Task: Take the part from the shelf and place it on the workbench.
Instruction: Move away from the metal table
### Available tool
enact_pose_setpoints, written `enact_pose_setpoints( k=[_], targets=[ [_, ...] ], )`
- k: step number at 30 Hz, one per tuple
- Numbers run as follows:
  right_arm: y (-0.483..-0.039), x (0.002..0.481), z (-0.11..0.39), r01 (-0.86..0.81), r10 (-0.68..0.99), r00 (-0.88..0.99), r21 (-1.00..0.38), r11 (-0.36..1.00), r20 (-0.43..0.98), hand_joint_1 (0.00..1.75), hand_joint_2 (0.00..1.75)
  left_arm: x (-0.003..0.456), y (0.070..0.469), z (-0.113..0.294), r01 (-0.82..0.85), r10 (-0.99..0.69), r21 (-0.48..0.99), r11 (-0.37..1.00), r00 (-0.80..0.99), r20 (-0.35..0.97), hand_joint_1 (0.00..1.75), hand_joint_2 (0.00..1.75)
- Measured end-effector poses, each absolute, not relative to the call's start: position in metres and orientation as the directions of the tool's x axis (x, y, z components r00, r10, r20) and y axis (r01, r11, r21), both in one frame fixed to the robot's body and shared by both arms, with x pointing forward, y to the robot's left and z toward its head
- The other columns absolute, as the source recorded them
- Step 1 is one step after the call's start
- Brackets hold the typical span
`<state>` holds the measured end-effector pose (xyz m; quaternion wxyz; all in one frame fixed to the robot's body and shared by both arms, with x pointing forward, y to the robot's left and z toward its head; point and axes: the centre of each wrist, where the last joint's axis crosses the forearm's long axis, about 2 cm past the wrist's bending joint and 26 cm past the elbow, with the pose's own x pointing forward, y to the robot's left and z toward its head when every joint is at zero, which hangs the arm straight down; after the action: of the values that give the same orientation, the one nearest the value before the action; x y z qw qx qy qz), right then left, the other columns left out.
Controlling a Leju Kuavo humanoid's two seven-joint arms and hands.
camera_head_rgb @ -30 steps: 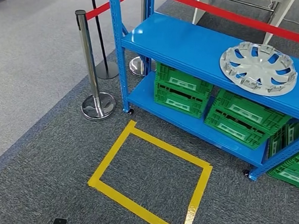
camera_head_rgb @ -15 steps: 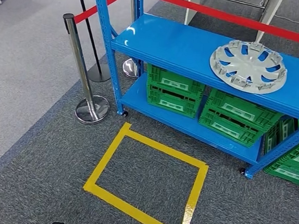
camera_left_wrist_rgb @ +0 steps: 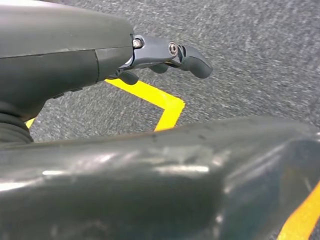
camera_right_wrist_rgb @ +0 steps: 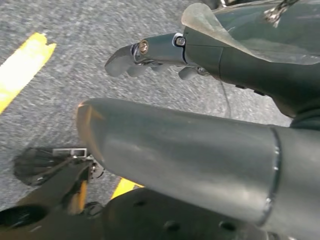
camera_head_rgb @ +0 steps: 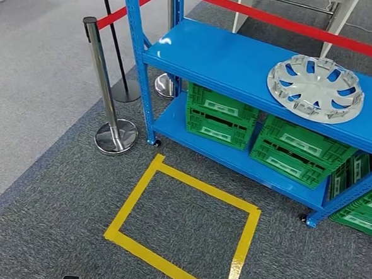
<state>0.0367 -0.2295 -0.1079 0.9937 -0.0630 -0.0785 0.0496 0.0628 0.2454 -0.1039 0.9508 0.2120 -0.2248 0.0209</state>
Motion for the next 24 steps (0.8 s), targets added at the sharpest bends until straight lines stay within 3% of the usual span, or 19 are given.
enact_pose_setpoints(
  k=[24],
  targets=[
    [-0.2282,0.0392,-0.1075,-0.086,0.105,0.983,-0.125,0.988,0.151,0.0,0.0,0.0628,0.2449,-0.1038,-0.126,-0.063,0.396,0.91,0.9,0.432,0.0,0.0]
  ],
)
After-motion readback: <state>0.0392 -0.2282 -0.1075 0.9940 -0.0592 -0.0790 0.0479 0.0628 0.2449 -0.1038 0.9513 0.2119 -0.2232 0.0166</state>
